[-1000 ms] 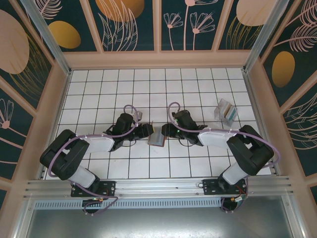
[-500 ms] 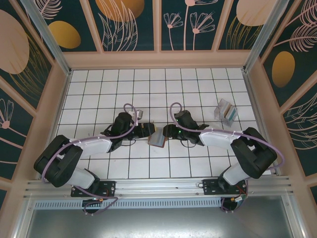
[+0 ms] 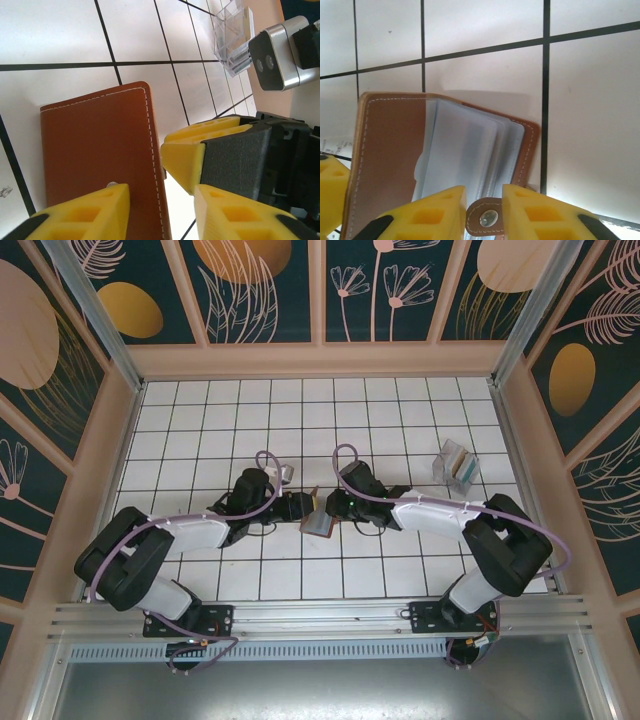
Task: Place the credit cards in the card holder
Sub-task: Close the card holder at the center of the table.
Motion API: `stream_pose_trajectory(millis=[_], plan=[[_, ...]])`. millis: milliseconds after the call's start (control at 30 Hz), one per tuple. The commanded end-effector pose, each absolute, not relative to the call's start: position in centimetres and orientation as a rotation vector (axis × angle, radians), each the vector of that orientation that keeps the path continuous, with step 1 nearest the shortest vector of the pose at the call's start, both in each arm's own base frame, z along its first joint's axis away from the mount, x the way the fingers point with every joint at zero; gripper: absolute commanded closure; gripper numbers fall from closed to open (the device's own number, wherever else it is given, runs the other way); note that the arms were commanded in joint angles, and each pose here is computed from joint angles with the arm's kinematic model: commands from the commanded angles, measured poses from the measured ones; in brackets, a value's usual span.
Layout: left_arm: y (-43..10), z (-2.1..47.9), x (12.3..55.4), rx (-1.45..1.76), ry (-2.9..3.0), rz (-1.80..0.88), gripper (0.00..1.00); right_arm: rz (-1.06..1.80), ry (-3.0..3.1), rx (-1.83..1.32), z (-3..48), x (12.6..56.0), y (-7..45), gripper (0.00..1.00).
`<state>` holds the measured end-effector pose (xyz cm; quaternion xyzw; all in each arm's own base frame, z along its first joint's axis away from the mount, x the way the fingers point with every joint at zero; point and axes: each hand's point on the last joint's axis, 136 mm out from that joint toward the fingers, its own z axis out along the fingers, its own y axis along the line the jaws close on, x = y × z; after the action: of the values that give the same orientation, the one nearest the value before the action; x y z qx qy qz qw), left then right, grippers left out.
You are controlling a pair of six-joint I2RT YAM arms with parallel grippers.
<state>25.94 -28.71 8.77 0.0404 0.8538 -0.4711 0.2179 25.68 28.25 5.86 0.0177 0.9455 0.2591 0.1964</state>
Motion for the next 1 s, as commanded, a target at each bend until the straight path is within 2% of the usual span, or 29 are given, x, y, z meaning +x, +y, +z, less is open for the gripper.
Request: stream_pose_trajectory(millis=[0, 233, 367, 533, 667, 967], plan=[[-29.3, 8.6, 25.7, 0.162, 2.353, -1.323, 0.66, 0.652, 2.669, 0.084, 5.3, 25.3, 27.2, 0.77], [-29.2, 8.2, 25.4, 0.170, 2.362, -1.318, 0.74, 0.632, 2.662, 0.104, 5.5, 25.0, 26.6, 0.81], [-29.5, 7.8, 25.2, 0.181, 2.365, -1.315, 0.76, 0.637, 2.662, 0.103, 5.8, 24.8, 26.5, 0.81], [-29.7, 6.9, 25.0, 0.180, 2.390, -1.296, 0.75, 0.648, 2.662, 0.099, 6.2, 24.5, 26.5, 0.72], [-29.9, 6.3, 25.0, 0.190, 2.410, -1.279, 0.74, 0.640, 2.665, 0.083, 6.2, 24.3, 26.6, 0.60], [-30.1, 4.9, 25.2, 0.170, 2.451, -1.257, 0.74, 0.655, 2.673, 0.058, 5.8, 24.2, 27.5, 0.56]])
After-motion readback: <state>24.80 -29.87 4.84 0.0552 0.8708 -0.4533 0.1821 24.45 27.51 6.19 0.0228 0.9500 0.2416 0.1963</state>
